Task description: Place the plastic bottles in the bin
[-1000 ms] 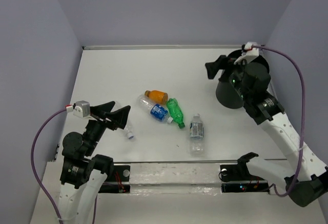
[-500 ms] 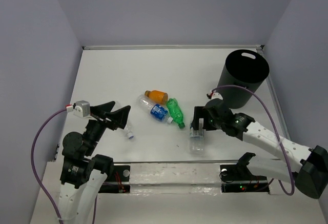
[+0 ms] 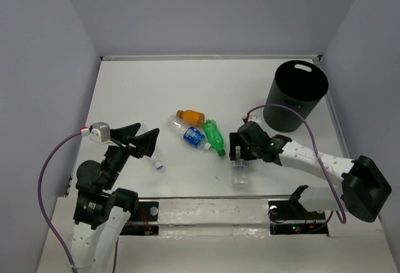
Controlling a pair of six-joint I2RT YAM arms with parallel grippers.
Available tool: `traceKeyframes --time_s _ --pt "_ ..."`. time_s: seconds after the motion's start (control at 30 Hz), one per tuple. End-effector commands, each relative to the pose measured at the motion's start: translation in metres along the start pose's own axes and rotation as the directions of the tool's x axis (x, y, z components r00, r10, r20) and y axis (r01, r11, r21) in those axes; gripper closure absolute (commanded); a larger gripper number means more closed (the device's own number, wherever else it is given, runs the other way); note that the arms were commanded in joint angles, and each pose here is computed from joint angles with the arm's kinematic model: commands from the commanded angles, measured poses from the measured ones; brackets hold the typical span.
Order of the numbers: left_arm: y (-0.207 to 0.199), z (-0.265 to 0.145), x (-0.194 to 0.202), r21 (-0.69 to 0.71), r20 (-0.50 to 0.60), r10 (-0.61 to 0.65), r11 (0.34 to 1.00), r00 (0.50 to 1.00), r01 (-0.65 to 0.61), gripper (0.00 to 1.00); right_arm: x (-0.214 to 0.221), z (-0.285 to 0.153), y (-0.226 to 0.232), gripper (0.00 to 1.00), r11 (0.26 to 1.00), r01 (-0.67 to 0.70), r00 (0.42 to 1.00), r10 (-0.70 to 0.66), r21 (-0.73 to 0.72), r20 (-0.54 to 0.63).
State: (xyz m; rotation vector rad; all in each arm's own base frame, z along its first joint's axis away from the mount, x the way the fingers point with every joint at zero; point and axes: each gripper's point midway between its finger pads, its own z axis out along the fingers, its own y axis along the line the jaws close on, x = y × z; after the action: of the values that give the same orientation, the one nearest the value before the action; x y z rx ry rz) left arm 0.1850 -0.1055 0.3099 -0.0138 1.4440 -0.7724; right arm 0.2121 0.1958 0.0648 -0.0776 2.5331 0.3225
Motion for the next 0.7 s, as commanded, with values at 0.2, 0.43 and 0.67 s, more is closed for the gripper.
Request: traceKeyframes --time_s 0.2,0.43,0.67 --pt "-0.011 -0.002 -0.014 0.044 0.050 0.016 0.999 0.999 -0.018 0.01 -0.008 0.019 -0.012 0.24 0.993 0.005 0.999 -0.010 0.114 0.040" --pt "-0.011 -0.004 -0.015 0.045 0.058 0.014 0.999 0.998 -0.016 0.01 -0.049 -0.018 -0.002 0.55 0.997 0.008 0.987 -0.020 0.080 0.157" --pt "-0.011 -0.003 -0.015 0.043 0.055 0.012 0.999 0.998 -0.014 0.01 -0.145 -0.115 0.044 0.56 0.993 0.057 0.906 -0.007 -0.107 0.424"
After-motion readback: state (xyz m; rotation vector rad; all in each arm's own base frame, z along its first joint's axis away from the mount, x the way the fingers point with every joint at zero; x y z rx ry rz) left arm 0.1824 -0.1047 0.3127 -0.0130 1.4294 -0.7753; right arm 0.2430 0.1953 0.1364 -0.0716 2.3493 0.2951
